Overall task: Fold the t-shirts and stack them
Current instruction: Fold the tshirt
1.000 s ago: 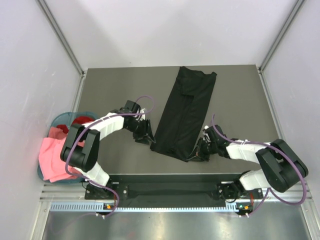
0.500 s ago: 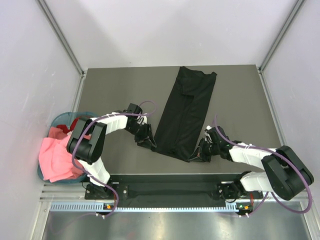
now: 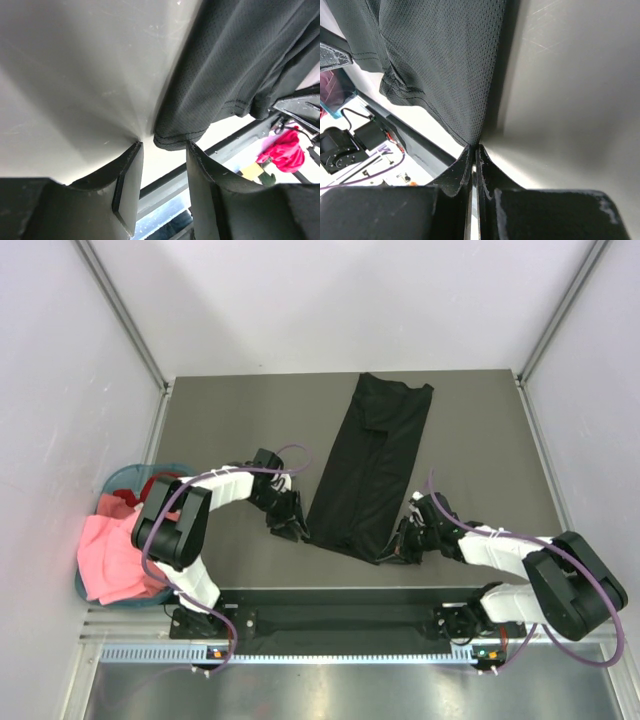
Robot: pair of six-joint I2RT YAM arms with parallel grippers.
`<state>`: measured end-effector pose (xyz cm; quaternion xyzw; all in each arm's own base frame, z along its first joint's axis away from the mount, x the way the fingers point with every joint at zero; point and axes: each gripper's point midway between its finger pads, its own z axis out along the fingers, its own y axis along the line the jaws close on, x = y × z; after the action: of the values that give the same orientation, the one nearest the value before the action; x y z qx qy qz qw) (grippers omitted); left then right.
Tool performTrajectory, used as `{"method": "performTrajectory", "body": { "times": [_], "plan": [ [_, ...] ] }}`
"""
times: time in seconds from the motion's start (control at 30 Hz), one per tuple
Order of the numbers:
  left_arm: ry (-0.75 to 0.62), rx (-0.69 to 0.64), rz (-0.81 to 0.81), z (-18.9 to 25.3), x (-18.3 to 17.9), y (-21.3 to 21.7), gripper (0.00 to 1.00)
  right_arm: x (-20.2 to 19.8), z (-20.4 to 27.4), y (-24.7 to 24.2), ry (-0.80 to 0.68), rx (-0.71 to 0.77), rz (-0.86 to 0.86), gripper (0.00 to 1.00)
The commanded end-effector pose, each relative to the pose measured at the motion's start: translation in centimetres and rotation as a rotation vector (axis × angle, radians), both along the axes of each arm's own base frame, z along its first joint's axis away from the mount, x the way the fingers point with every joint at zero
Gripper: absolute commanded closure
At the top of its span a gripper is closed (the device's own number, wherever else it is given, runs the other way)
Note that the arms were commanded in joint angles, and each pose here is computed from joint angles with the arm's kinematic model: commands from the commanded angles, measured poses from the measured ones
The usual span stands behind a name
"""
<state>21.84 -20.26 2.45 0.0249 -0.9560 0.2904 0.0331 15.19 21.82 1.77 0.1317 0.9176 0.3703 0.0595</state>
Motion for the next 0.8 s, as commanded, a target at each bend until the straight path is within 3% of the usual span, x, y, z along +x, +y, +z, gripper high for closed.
{"method": "performTrajectory", "body": {
  "times": [0.0, 0.33, 0.47, 0.6, 0.77],
  "plan": [
    [-0.007, -0.039, 0.008, -0.2, 0.0, -0.4, 0.55, -0.2, 0.4, 0.3, -0.033, 0.015, 0.033, 1.0],
    [-0.002, -0.081, -0.001, -1.0, 0.0, -1.1, 0.61, -0.2, 0.6, 0.0, -0.046, 0.019, 0.035, 1.0],
    [-0.002, -0.081, -0.001, -1.2, -0.3, -0.9, 0.72, -0.3, 0.4, -0.2, -0.048, 0.017, 0.032, 1.0],
    [0.001, -0.073, 0.005, -1.4, -0.5, -0.8, 1.0, -0.6, 0.1, -0.4, -0.042, 0.012, 0.03, 1.0],
    [-0.009, -0.054, 0.02, -1.0, -1.3, -0.3, 1.0, -1.1, -0.1, -0.7, -0.04, 0.009, 0.028, 1.0]
  ]
}}
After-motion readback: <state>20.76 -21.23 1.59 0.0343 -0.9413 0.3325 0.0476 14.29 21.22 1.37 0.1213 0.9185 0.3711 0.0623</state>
